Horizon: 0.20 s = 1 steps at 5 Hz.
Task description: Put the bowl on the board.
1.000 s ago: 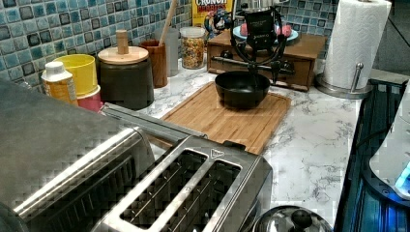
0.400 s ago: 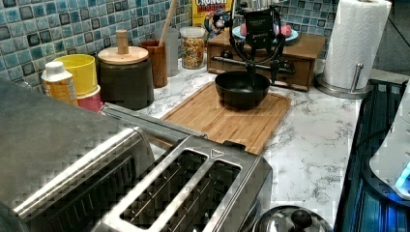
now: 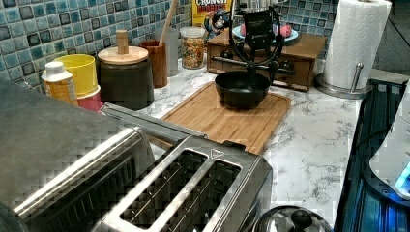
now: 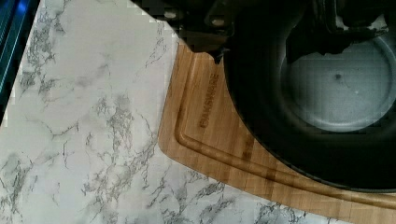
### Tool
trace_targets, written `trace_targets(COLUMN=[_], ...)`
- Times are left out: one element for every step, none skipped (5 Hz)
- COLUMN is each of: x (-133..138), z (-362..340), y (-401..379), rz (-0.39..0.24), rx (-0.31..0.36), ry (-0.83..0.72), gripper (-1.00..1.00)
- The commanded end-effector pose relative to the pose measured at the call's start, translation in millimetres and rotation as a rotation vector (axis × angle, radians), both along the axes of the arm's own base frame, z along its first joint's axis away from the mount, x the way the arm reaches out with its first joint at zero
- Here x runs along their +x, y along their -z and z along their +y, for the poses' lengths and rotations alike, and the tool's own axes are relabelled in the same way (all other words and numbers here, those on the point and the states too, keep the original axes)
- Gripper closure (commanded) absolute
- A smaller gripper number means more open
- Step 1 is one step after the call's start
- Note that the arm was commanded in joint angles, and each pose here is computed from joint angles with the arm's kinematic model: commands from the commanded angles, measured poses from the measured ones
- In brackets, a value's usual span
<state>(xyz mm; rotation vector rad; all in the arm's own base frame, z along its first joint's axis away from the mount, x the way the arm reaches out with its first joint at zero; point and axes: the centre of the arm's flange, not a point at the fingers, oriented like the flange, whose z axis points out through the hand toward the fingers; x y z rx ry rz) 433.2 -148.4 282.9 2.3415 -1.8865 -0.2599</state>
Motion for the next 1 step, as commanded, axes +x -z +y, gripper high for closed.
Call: trace_targets(x=[36.2], z=[-13.0], y=[-58.2], rz=[-0.126], rx=[-0.031], ry=[-0.035], gripper=[0.0])
